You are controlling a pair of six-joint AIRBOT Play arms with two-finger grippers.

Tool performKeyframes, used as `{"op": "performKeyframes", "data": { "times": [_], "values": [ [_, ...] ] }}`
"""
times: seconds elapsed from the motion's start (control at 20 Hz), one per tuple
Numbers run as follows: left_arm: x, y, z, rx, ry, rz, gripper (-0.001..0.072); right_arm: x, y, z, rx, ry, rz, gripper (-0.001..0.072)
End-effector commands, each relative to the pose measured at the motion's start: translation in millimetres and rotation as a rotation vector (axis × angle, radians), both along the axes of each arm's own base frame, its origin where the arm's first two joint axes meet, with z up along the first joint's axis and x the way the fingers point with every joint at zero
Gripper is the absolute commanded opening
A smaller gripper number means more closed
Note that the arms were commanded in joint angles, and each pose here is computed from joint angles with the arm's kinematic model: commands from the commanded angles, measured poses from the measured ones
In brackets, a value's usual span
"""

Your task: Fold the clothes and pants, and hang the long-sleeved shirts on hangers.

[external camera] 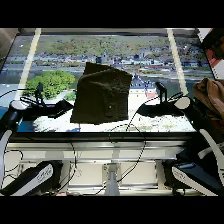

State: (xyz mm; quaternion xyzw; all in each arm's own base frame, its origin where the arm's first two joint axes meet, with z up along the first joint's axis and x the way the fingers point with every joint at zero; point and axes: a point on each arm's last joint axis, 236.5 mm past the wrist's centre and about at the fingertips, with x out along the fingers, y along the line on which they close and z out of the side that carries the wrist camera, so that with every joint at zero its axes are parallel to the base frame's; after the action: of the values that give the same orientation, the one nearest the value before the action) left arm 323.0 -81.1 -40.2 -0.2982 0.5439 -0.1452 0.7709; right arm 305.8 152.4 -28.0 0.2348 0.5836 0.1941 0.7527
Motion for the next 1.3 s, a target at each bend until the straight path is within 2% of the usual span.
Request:
{"op": "performKeyframes", "data": {
  "times": [0.0,0.05,0.15,0.3,0.4,0.85,1.25],
  "values": [
    [5.5,-2.6,-8.7,0.007,-0.042,-0.060,0.0709,10.3,-28.4,-7.2,0.091,0.080,-0.098,0.0440],
    [5.4,-2.5,-10.1,0.006,-0.038,-0.059,0.0710,8.9,-32.7,-11.7,0.096,0.104,-0.107,0.0463],
    [2.0,-1.1,-14.8,0.019,-0.024,-0.073,0.0709,7.0,-30.8,-17.7,0.095,0.118,-0.091,0.0463],
    [-10.6,14.7,-30.3,0.129,0.002,-0.141,0.0709,2.1,-20.7,-25.0,0.076,0.105,-0.014,0.0488],
    [-13.5,18.8,-33.8,0.154,0.009,-0.157,0.0709,4.0,-16.0,-29.1,0.065,0.098,-0.007,0.0495],
    [-35.1,6.3,-53.9,0.081,0.133,-0.205,0.0708,2.1,30.7,-47.5,0.023,0.054,0.078,0.0520],
    [-42.2,3.2,-74.0,0.049,0.208,-0.204,0.0707,16.6,26.7,-45.6,0.012,0.008,0.037,0.0520]
  ]
}}
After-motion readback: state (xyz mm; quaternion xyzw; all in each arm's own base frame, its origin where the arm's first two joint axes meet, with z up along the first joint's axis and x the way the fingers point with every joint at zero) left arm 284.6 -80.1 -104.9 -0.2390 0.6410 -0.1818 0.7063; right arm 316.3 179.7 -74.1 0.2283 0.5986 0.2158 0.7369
